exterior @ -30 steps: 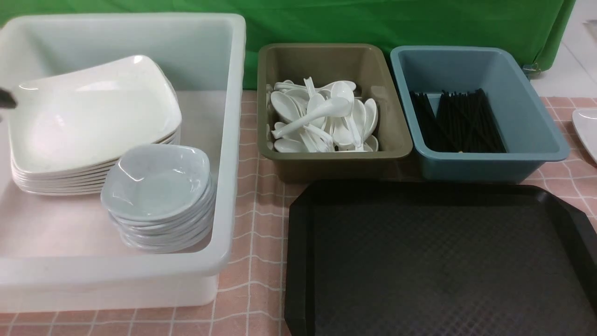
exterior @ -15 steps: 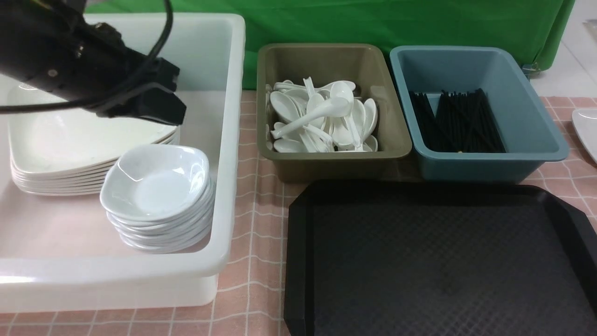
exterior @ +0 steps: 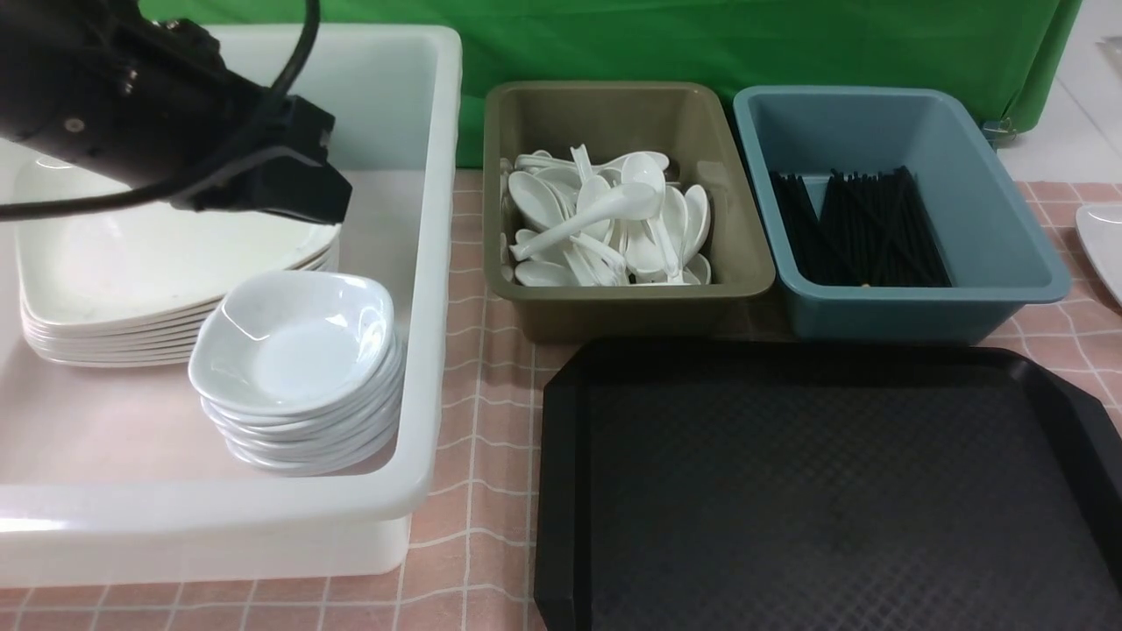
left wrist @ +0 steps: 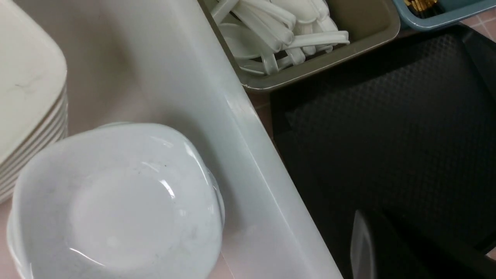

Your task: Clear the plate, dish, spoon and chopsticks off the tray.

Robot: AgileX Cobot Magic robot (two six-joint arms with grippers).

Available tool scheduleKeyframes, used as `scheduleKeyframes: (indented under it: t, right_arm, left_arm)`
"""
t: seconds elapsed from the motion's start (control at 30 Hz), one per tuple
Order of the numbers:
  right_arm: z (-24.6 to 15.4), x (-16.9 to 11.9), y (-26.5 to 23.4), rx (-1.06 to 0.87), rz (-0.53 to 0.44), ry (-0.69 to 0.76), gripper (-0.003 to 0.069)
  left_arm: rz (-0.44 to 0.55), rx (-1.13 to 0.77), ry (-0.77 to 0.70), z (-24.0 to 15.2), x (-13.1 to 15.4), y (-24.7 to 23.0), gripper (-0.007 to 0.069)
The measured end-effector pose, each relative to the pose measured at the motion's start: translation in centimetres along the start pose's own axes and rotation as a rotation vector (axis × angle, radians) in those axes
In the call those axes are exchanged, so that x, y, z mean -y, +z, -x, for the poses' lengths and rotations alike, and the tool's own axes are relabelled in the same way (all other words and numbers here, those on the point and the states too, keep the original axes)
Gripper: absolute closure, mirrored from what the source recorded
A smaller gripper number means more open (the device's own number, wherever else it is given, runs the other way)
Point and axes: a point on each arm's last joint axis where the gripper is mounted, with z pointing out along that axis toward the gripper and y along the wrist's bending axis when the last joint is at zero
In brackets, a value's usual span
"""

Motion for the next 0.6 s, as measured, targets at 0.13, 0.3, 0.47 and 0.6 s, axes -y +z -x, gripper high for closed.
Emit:
scheduleKeyframes:
  t: [0.13, 0.3, 0.47, 0.6]
  right_arm:
    - [0.0, 0.0, 0.0, 0.001, 0.0, 0.0, 0.0605]
    - [0.0, 0.0, 0.0, 0.001, 0.0, 0.0, 0.0595]
    - [-0.5, 0.0, 0.1, -0.014, 0.004, 0.019, 0.058]
    - [-2.2, 0.0, 0.6, -0.074, 0.01, 0.074, 0.057]
  left_arm:
    - [-0.016, -0.053, 0.0, -0.5, 0.2, 0.0, 0.0629]
    - [-0.027, -0.087, -0.002, -0.8, 0.3, 0.0, 0.0629]
    - [-0.038, -0.126, -0.026, -1.1, 0.4, -0.1, 0.0628]
    - [-0.044, -0.149, -0.035, -1.3, 0.5, -0.1, 0.0628]
